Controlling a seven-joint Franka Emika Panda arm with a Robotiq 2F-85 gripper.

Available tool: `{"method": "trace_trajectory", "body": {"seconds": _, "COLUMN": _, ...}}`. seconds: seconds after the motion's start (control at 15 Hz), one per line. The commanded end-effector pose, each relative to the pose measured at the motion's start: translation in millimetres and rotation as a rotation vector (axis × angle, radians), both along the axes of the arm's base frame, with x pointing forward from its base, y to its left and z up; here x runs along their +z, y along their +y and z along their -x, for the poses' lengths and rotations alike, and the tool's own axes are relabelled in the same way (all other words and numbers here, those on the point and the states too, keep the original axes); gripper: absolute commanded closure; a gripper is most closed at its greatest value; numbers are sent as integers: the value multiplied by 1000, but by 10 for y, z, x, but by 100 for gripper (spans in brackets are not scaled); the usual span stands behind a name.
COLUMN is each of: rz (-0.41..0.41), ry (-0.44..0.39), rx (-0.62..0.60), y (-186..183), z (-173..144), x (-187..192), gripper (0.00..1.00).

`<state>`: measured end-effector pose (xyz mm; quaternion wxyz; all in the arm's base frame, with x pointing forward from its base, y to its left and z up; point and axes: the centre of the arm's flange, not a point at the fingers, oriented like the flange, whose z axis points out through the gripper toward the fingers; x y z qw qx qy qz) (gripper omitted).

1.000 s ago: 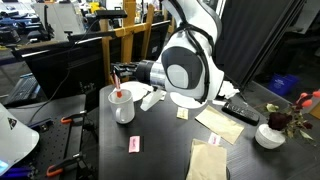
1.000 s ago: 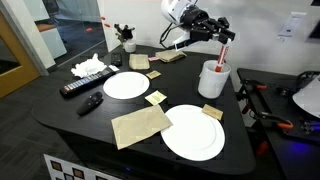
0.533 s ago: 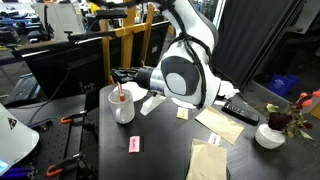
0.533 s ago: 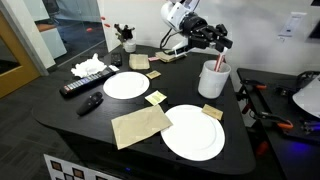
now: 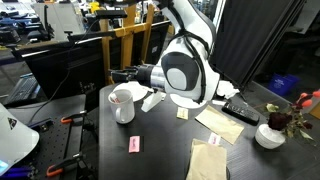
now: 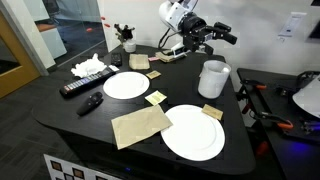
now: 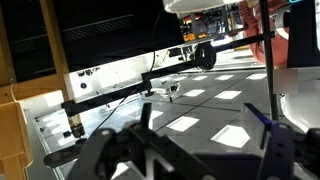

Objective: Put the marker in the mug

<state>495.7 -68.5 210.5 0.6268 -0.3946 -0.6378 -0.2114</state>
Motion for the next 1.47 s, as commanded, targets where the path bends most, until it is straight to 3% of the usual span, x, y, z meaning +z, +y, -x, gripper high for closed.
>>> {"method": "trace_trajectory", "body": {"seconds": 0.0, "rz": 99, "ry": 2, "rx": 6, "y": 146, "z": -19, "x": 349, "gripper": 0}}
{"method": "trace_trajectory", "body": {"seconds": 0.4, "rz": 217, "ry": -34, "rx": 14, "y": 264, "z": -35, "x": 956, "gripper": 0}}
{"method": "trace_trajectory", "body": {"seconds": 0.8, "rz": 320, "ry": -126, "rx": 20, "y": 207, "z": -27, "x": 1560, "gripper": 0}}
{"method": "trace_trajectory", "body": {"seconds": 1.27, "rz": 371, "ry": -225, "rx": 26, "y": 237, "z": -49, "x": 1935, "gripper": 0}}
{"method": "trace_trajectory", "body": {"seconds": 1.33, "rz": 315, "ry": -202, "rx": 37, "y": 180, "z": -101, "x": 1831, "gripper": 0}}
{"method": "trace_trajectory", "body": {"seconds": 1.4, "rz": 320, "ry": -210, "rx": 38, "y": 183, "z": -99, "x": 1861, "gripper": 0}}
